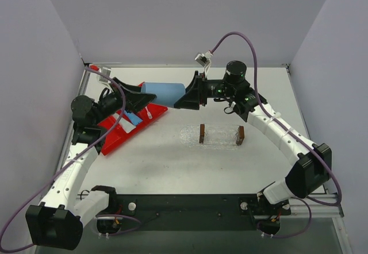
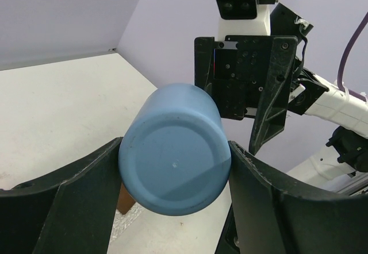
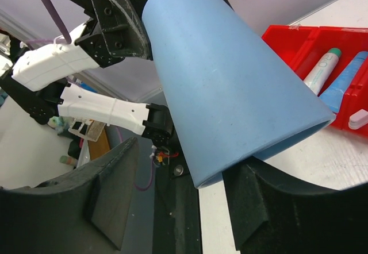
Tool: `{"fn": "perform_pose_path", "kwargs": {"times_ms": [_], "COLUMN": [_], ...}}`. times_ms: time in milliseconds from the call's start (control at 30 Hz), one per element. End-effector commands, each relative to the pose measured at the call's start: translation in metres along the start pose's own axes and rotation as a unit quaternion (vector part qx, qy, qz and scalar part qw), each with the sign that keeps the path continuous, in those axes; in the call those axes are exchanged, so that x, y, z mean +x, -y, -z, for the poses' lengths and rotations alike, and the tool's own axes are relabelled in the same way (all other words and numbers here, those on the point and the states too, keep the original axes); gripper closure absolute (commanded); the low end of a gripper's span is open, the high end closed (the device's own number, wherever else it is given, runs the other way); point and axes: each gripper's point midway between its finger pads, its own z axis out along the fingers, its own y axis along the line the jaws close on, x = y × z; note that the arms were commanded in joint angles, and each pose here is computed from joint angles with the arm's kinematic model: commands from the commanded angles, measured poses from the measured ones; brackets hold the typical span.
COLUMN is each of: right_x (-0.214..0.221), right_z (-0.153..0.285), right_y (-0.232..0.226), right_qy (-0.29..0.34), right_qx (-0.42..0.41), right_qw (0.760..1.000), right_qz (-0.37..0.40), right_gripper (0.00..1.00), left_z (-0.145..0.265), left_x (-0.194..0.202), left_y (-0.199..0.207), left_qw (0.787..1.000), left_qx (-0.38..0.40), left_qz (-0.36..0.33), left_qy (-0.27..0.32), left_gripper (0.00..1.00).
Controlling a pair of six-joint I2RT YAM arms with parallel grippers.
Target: Prepare toiletry sets of a toothbrush and toothpaste on the tray
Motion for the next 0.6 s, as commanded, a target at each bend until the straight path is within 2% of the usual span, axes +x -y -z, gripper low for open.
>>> {"fn": "perform_pose_path", "kwargs": {"times_ms": [0, 233, 567], "right_x": [-0.03, -0.036, -0.034], "right_z": [-0.004, -0.004, -0.001], "right_y": [-0.029, -0.034, -0.036], "right_qy": [0.025, 0.025, 0.018], "right_qx": [-0.05, -0.055, -0.049], "right_qw": [0.997, 0.997, 0.996], "right_qz": [0.047, 0.051, 0.067], "right_gripper": [0.51, 0.61, 0.84], "left_z": [0.001, 0.003, 0.006], "left_x": [-0.004, 0.011, 0.024], "left_y": [0.013, 0.0, -0.008], "left_qw": [0.999, 0.999, 0.998], "left_qx": [0.022, 0.003, -0.008], "left_qz": [-0.03, -0.042, -0.054], "left_qy": [0.014, -0.006, -0.02], "left_gripper": [1.0, 1.0, 1.0]}}
